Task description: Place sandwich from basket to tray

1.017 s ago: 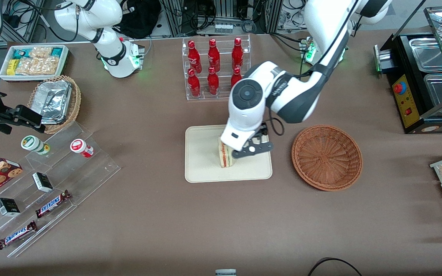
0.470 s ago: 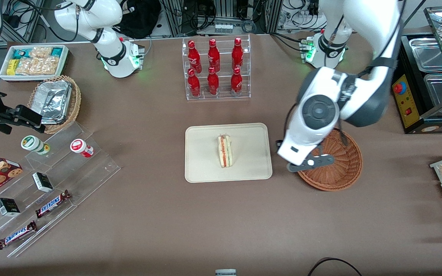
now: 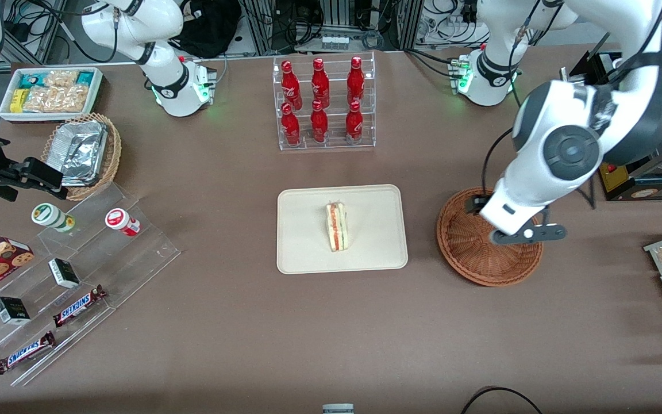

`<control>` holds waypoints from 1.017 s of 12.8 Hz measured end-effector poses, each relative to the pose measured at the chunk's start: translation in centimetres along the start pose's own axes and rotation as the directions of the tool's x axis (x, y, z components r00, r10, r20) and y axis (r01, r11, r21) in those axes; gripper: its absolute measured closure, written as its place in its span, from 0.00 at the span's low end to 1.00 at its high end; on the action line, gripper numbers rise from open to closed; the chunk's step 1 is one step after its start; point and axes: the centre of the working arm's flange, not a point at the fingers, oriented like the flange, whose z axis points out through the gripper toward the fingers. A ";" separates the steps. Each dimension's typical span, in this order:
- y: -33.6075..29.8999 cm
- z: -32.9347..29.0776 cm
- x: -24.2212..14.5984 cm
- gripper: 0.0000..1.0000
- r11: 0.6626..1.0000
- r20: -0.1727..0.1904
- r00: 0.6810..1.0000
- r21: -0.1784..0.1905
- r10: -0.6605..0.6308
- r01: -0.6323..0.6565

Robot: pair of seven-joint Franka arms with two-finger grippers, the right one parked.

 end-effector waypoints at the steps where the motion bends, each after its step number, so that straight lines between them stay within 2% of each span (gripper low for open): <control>1: -1.0 -0.6 -0.9 0.00 1.000 0.015 1.000 0.006 0.023 -0.023; 3: -2.8 -2.0 -2.5 0.00 0.998 0.047 0.997 0.002 0.059 -0.059; 7: -8.7 -5.4 -5.1 0.00 0.991 0.083 0.988 -0.049 0.128 -0.124; 10: -12.4 -8.0 -7.0 0.00 0.986 0.080 0.984 -0.062 0.160 -0.155; 13: -15.8 -10.3 -7.6 0.00 0.988 0.047 0.989 -0.075 0.137 -0.134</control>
